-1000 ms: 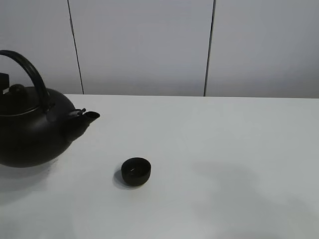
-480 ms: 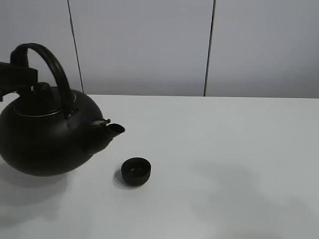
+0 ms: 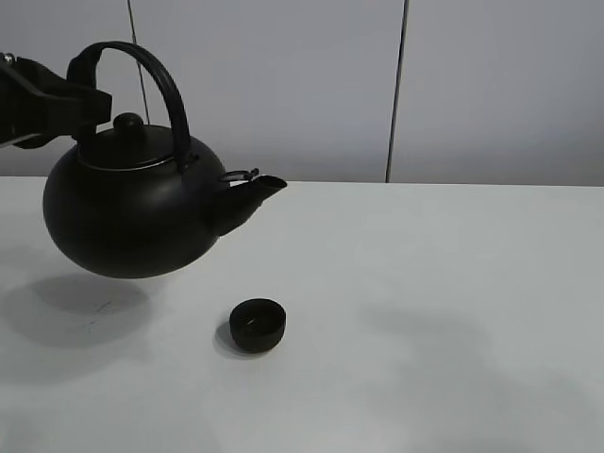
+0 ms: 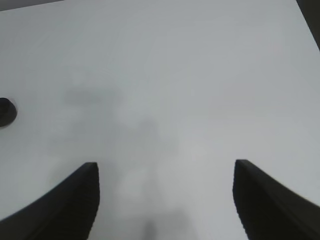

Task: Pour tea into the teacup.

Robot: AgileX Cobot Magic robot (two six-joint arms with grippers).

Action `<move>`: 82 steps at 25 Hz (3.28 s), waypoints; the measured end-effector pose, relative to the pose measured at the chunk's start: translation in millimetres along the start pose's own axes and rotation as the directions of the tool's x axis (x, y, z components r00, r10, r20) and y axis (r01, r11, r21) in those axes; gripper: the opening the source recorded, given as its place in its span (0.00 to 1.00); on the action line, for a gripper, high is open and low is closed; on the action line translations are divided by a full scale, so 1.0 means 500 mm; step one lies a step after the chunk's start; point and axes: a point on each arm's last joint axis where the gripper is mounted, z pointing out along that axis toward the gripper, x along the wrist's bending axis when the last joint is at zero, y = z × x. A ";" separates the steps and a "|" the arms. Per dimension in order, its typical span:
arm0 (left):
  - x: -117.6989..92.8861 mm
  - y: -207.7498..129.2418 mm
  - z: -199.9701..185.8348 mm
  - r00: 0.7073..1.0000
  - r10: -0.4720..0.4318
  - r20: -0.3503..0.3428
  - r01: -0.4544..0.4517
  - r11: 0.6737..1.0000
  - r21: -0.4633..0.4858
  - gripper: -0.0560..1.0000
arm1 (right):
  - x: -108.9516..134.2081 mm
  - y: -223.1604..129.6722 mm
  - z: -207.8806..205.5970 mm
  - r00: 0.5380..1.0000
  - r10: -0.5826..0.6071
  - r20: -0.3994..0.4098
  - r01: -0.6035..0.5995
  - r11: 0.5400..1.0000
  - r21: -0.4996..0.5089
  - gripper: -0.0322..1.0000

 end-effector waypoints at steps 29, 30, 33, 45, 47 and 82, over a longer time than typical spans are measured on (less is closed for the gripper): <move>0.016 -0.045 0.032 0.993 0.097 -0.066 -0.091 0.992 0.084 0.20 | 0.000 0.000 0.000 1.000 0.000 0.000 0.000 1.000 0.000 0.53; 0.016 -0.045 0.032 0.993 0.099 -0.067 -0.094 0.992 0.084 0.20 | 0.000 0.000 0.000 1.000 0.000 0.000 0.000 1.000 0.000 0.53; 0.017 -0.045 0.032 0.992 0.110 -0.067 -0.104 0.991 0.085 0.20 | 0.000 0.000 0.000 1.000 0.000 0.000 0.000 1.000 0.000 0.53; 0.025 -0.069 0.044 0.991 0.090 -0.095 -0.077 0.988 0.134 0.20 | 0.000 0.000 0.000 1.000 0.000 0.000 0.000 1.000 0.001 0.53; 0.026 -0.081 0.049 0.992 0.086 -0.091 -0.071 0.986 0.152 0.20 | 0.000 0.000 0.000 1.000 0.000 0.000 0.000 1.000 0.000 0.53; 0.029 -0.086 0.053 0.979 0.183 -0.090 -0.167 0.973 0.161 0.19 | 0.000 0.000 0.000 1.000 0.000 0.000 0.000 1.000 0.000 0.53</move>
